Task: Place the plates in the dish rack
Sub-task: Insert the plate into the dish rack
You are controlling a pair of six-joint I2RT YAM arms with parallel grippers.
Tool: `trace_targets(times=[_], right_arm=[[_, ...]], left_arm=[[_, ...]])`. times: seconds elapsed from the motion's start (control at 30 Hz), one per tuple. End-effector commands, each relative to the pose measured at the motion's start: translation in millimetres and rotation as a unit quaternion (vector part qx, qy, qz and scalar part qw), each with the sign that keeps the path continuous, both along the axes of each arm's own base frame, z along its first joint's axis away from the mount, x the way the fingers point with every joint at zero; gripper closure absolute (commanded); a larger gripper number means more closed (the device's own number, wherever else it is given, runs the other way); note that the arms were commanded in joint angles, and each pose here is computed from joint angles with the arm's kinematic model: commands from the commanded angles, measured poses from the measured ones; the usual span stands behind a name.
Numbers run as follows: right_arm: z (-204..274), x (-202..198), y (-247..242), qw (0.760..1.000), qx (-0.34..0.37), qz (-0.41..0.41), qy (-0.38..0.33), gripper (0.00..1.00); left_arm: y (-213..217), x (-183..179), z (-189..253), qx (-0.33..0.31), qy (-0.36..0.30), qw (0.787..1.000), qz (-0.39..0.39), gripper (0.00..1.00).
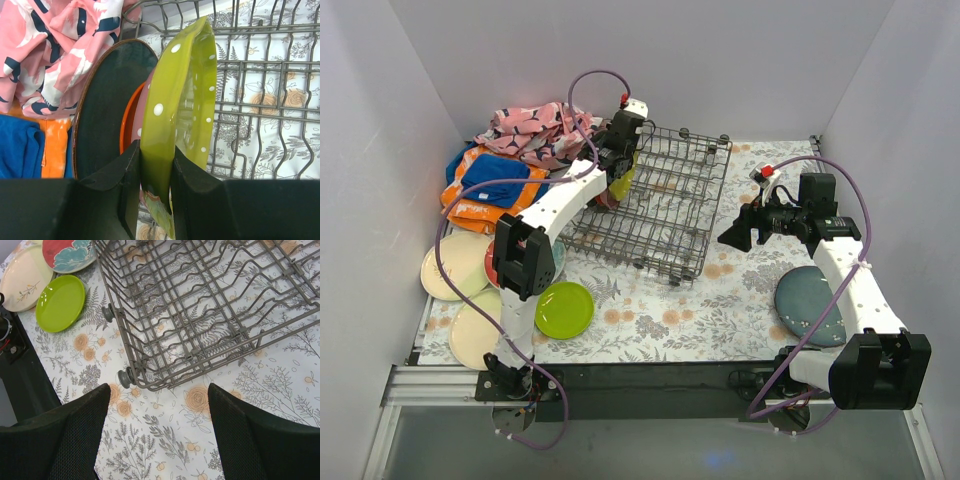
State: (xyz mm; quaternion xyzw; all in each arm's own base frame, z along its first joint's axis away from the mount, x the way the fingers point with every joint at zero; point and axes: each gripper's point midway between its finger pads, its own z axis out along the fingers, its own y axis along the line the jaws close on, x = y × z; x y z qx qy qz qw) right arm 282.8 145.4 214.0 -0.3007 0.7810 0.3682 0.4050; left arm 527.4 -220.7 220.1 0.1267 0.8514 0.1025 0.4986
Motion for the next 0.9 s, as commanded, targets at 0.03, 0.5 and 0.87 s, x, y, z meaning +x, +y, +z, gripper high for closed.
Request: trace_targets(times=[0.03, 0.5, 0.87], right_arm=[[0, 0, -1, 1.000, 0.000, 0.001, -0.004, 0.16], [-3, -2, -2, 1.000, -0.001, 0.001, -0.002, 0.16], [-6, -4, -2, 1.000, -0.002, 0.002, -0.002, 0.16]], left_arm=[[-2, 4, 30, -0.029, -0.049, 0.998, 0.009, 1.00], [-11, -5, 5, 0.001, -0.032, 0.999, 0.002, 1.00], [-2, -2, 29, 0.018, -0.068, 0.997, 0.017, 1.00]])
